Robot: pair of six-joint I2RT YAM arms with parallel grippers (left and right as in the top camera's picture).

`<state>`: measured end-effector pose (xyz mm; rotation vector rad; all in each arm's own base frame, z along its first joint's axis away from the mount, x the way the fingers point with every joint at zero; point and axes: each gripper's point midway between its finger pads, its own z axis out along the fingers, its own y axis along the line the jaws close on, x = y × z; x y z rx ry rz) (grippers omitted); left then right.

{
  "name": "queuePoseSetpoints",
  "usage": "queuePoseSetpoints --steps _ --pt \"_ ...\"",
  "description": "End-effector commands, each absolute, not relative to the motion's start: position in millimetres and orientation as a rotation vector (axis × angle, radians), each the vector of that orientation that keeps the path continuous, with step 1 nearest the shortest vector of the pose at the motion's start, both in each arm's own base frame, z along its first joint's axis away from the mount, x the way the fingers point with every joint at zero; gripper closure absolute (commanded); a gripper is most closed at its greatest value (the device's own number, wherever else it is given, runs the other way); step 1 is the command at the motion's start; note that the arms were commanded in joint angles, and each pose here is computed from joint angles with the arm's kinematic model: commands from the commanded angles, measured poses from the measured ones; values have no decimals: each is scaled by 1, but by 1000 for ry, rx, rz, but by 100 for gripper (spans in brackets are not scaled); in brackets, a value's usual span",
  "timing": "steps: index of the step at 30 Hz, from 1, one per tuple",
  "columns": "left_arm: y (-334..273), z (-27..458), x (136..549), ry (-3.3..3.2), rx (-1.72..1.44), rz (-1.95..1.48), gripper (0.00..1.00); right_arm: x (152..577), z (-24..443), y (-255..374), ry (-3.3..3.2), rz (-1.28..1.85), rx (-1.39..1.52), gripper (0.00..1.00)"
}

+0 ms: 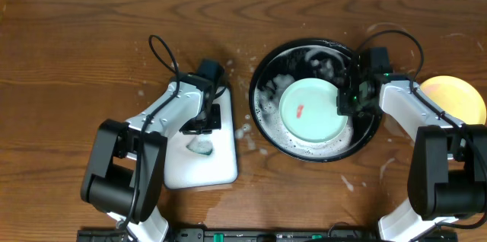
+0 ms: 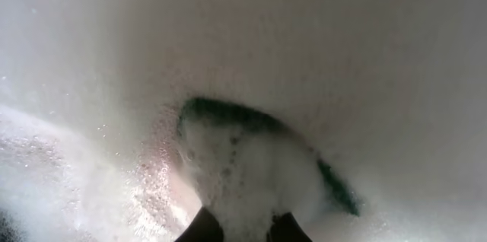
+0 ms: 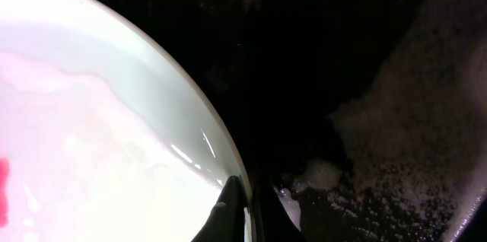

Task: Clean dirty plates on tray and stack at the side
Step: 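Lower the left gripper into the soapy tray and grasp the sponge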

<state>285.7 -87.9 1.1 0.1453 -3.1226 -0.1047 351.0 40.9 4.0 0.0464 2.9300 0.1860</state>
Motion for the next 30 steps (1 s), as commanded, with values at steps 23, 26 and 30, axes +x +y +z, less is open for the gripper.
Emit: queuePoseSetpoints --steps 23,26,30 --pt "-91 20 233 -3018 148 15 49 344 -11 43 2976 189 82 99" --pt "-88 0 228 -3035 153 20 48 344 -11 43 2977 189 82 99" --pt "-88 -17 230 -3083 153 47 77 344 -11 43 2976 189 83 99"
